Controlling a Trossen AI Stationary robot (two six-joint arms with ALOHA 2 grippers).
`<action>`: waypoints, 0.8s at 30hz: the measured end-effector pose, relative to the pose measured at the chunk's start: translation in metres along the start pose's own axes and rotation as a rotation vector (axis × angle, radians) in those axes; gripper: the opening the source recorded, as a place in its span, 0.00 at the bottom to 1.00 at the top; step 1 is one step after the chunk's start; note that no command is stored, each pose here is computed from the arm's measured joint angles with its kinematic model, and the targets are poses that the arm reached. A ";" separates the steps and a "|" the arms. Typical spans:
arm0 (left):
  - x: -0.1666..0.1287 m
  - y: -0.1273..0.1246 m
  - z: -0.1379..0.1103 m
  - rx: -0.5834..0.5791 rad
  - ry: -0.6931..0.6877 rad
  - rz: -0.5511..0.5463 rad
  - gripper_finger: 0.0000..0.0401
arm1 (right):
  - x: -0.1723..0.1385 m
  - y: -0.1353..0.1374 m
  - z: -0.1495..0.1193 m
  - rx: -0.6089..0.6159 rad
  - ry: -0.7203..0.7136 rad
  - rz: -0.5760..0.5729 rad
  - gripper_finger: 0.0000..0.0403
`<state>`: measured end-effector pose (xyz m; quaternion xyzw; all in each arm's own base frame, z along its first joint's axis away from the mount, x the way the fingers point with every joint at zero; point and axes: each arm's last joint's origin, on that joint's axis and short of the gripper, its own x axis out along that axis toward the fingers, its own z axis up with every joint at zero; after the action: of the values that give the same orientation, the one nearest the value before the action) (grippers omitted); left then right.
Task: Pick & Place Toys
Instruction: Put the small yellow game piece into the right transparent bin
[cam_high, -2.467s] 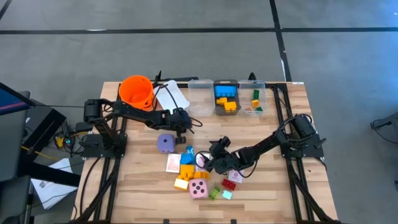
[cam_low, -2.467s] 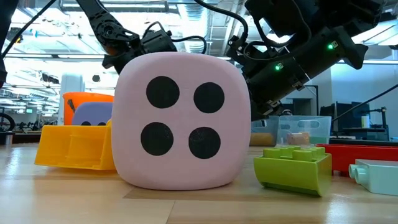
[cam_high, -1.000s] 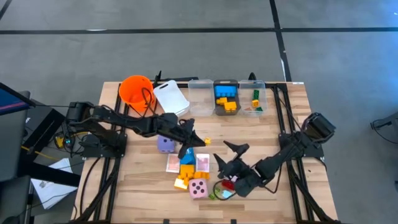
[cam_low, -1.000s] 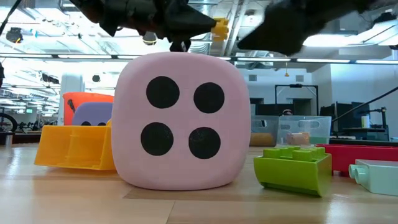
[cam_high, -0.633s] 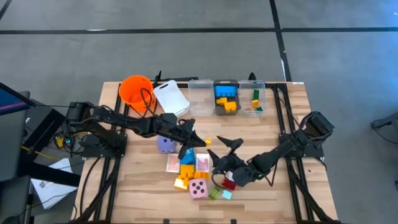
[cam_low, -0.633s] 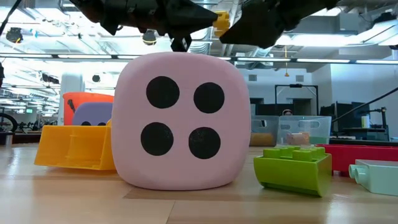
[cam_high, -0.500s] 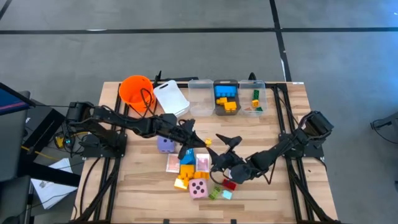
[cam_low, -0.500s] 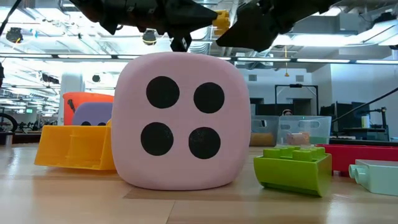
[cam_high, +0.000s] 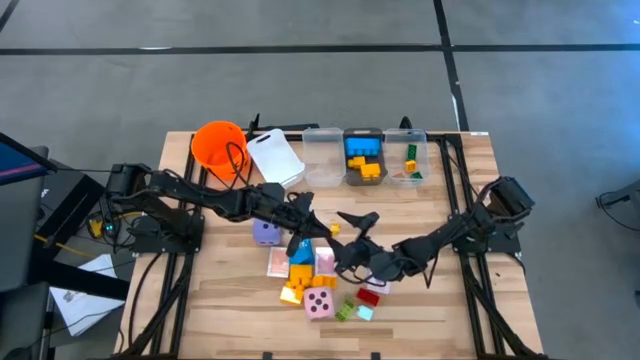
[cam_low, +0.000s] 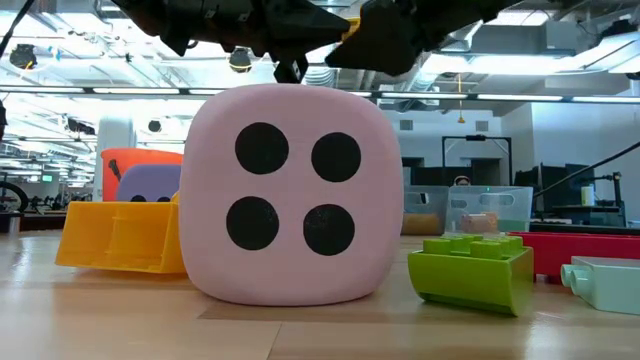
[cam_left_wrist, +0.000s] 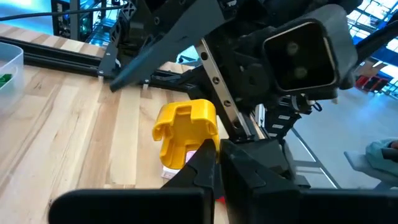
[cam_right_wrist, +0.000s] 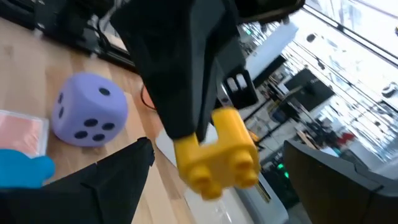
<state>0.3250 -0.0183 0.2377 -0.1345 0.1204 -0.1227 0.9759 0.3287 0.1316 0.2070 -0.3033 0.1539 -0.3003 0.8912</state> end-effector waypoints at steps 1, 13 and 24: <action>0.000 0.000 0.000 0.000 0.000 0.000 0.01 | 0.001 0.000 0.000 0.000 -0.006 0.006 0.87; 0.000 0.001 -0.003 -0.007 0.027 0.007 0.01 | 0.002 -0.001 0.000 0.002 -0.013 0.019 0.71; 0.000 0.001 -0.003 -0.003 0.027 0.012 0.01 | 0.002 0.000 0.000 -0.001 -0.014 0.023 0.54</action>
<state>0.3244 -0.0179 0.2348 -0.1333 0.1345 -0.1183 0.9748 0.3301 0.1304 0.2072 -0.3038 0.1514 -0.2878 0.8955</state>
